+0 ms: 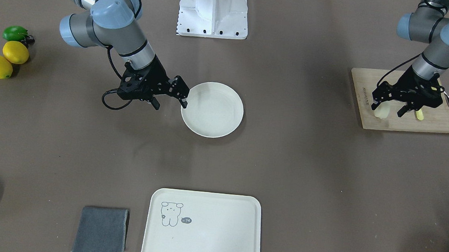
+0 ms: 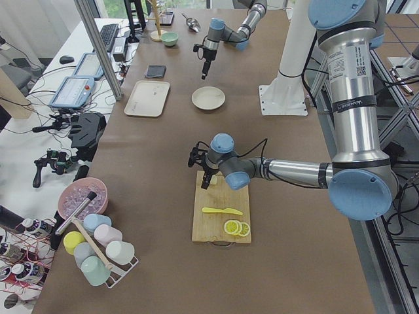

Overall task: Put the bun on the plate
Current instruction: 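Release the plate rim with the right gripper while the left arm reaches toward the board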

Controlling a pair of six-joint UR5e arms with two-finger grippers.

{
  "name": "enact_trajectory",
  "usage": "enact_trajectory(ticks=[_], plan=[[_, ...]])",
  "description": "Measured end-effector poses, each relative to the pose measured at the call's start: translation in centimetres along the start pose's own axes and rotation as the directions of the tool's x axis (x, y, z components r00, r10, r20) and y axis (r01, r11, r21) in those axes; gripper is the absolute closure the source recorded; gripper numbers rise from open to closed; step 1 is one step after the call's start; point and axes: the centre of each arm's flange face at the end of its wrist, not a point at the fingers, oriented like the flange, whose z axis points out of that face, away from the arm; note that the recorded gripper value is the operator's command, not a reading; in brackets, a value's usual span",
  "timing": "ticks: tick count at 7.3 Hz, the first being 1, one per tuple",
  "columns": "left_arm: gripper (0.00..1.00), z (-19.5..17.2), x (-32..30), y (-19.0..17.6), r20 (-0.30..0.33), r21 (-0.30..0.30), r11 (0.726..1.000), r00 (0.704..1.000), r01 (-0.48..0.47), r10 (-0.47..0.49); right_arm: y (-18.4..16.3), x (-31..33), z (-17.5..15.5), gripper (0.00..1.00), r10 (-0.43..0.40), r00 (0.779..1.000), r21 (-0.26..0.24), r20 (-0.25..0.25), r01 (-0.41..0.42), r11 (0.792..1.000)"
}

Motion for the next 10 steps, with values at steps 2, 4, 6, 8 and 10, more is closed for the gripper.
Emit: enact_trajectory(ticks=[2,4,6,8,10], plan=[[0.25,-0.4,0.1,0.6,-0.002,-0.006,1.000,1.000,-0.007,0.007,0.0,0.2,0.1,0.00,0.001,1.000,0.000,-0.004,-0.001,1.000],[0.29,-0.5,0.1,1.2,-0.002,-0.015,1.000,1.000,-0.011,0.011,0.0,0.5,0.1,0.00,0.002,1.000,-0.001,-0.007,-0.002,1.000],[0.41,-0.4,0.0,1.7,0.002,-0.024,1.000,1.000,-0.011,0.011,0.0,0.6,0.1,0.00,0.002,1.000,-0.001,-0.008,-0.002,1.000],[0.65,-0.3,0.0,1.9,0.002,-0.030,0.999,1.000,-0.013,0.013,0.0,0.6,0.1,0.00,0.002,1.000,-0.001,-0.008,-0.002,1.000],[0.92,-0.5,0.1,1.9,-0.001,-0.027,1.000,1.000,-0.015,0.015,0.0,0.6,0.0,0.00,0.002,1.000,0.000,-0.006,-0.002,1.000]])
